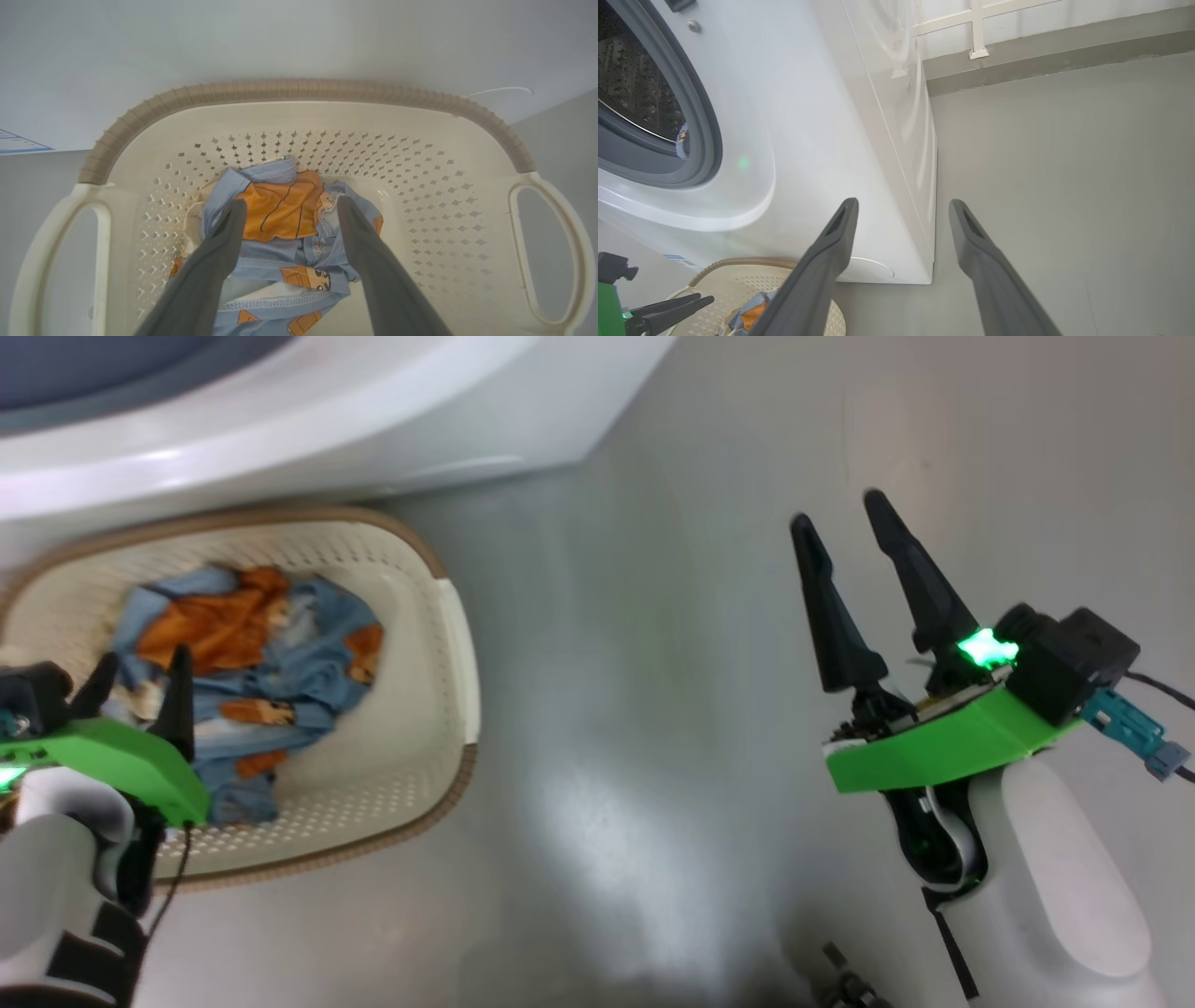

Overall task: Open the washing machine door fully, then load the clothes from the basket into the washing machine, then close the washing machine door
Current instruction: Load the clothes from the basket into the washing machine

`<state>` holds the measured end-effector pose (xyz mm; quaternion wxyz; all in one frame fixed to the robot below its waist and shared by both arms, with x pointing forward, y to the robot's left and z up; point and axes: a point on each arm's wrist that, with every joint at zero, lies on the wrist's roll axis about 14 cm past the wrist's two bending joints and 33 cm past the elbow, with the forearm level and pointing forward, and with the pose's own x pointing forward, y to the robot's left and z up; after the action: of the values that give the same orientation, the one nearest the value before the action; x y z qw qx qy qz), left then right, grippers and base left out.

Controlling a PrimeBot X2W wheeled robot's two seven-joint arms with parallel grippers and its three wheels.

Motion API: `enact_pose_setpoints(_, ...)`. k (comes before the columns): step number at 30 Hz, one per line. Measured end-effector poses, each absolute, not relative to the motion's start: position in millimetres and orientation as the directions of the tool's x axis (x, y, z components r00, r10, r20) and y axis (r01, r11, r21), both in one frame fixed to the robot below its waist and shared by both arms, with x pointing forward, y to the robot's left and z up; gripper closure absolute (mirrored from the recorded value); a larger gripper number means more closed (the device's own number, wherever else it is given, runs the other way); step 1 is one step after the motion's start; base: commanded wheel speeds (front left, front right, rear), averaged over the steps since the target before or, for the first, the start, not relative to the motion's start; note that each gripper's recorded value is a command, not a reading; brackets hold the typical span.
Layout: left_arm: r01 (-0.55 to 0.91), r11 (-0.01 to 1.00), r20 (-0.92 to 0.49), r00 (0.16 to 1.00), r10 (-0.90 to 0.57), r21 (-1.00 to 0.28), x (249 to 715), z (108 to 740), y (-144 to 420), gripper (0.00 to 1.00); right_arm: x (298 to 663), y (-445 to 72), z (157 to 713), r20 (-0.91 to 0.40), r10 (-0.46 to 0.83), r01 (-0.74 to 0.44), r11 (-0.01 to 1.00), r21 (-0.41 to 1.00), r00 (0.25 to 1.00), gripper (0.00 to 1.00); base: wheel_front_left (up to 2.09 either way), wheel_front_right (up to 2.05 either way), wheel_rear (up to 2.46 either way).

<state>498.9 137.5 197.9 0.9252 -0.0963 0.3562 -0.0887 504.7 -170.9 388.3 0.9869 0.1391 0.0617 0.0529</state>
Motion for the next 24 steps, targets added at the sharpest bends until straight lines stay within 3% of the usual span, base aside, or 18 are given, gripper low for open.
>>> enact_pose_setpoints(13, 0.198, 0.959, -0.812, 0.514, -0.277, -0.201, 487, 108, 119, 0.0, 506, -182, 339, -0.206, 0.085, -0.027, 0.963, 0.268, 0.975, 0.0, 0.0, 0.0, 0.0)
enact_pose_setpoints(24, 0.186, 0.955, -0.888, 0.361, -0.286, -0.231, 474, 59, 102, 0.0, 505, -191, 312, -0.262, 0.072, -0.007, 0.971, 0.241, 0.962, 0.0, 0.0, 0.0, 0.0)
